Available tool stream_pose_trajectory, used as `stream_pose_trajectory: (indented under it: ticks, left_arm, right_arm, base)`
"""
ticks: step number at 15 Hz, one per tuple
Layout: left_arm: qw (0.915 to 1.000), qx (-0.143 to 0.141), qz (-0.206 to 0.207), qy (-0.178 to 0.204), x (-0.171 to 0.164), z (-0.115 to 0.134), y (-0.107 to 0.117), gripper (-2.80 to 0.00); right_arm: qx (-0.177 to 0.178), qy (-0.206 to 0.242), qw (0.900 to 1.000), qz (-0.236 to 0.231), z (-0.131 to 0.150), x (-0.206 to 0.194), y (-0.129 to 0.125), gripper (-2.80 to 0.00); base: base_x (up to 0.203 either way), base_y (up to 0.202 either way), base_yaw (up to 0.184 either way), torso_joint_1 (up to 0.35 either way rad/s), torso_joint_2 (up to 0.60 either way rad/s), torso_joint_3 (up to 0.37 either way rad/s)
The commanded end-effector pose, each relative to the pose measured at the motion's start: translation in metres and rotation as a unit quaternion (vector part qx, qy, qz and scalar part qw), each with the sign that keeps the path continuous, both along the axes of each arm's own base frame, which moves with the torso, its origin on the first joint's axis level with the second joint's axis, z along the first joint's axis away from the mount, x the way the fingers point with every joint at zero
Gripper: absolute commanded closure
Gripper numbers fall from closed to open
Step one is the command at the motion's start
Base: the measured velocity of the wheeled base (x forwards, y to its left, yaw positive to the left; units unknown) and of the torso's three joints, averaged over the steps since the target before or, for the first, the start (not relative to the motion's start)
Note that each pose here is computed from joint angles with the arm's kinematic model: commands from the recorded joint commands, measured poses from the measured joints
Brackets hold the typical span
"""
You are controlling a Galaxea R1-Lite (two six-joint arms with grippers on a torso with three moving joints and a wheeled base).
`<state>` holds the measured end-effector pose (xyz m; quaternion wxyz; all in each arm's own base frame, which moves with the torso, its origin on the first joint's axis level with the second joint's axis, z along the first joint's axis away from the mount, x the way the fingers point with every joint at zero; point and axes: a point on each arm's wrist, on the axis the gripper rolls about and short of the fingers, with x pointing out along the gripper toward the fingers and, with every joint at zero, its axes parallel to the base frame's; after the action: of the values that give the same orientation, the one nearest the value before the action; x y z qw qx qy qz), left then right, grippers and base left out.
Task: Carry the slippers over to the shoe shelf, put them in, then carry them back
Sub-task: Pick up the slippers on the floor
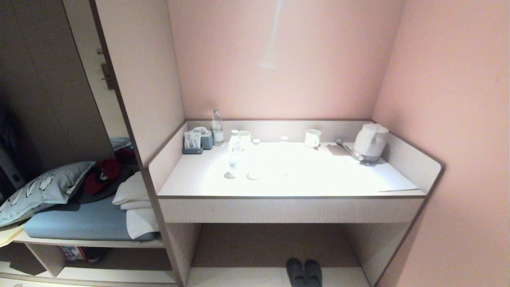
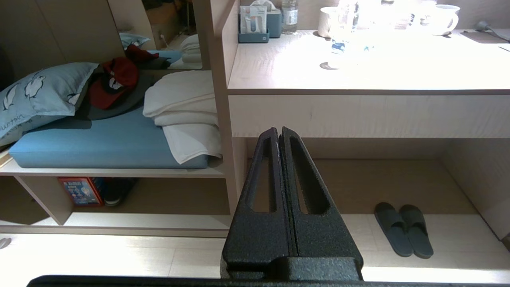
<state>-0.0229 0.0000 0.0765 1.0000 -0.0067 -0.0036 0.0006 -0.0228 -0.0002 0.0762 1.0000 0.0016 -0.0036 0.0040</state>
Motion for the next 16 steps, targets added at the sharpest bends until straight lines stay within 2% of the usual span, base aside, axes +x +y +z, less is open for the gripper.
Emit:
stream_pose_trajectory:
  ticks: [1, 10, 16]
  left_arm:
    - [1.0000, 0.000, 0.001, 0.001, 0.0001, 0.0001, 0.0000, 0.00]
    - [1.0000, 0.000, 0.000, 0.000, 0.0000, 0.0000, 0.0000, 0.00]
    - [1.0000, 0.000, 0.000, 0.000, 0.0000, 0.0000, 0.0000, 0.00]
  right_arm:
    - [0.000, 0.001, 1.000, 0.001, 0.0001, 0.0001, -0.0001, 0.00]
    - [-0.001, 0.001, 1.000, 0.001, 0.0001, 0.0001, -0.0001, 0.00]
    - [0.000, 0.002, 1.000, 0.001, -0.0004, 0.0002, 0.0000, 0.00]
  base:
    - [0.000, 0.000, 0.000, 0.000, 0.00, 0.000]
    - [0.000, 0.000, 0.000, 0.000, 0.00, 0.000]
    - [0.000, 0.000, 0.000, -0.139, 0.30, 0.155]
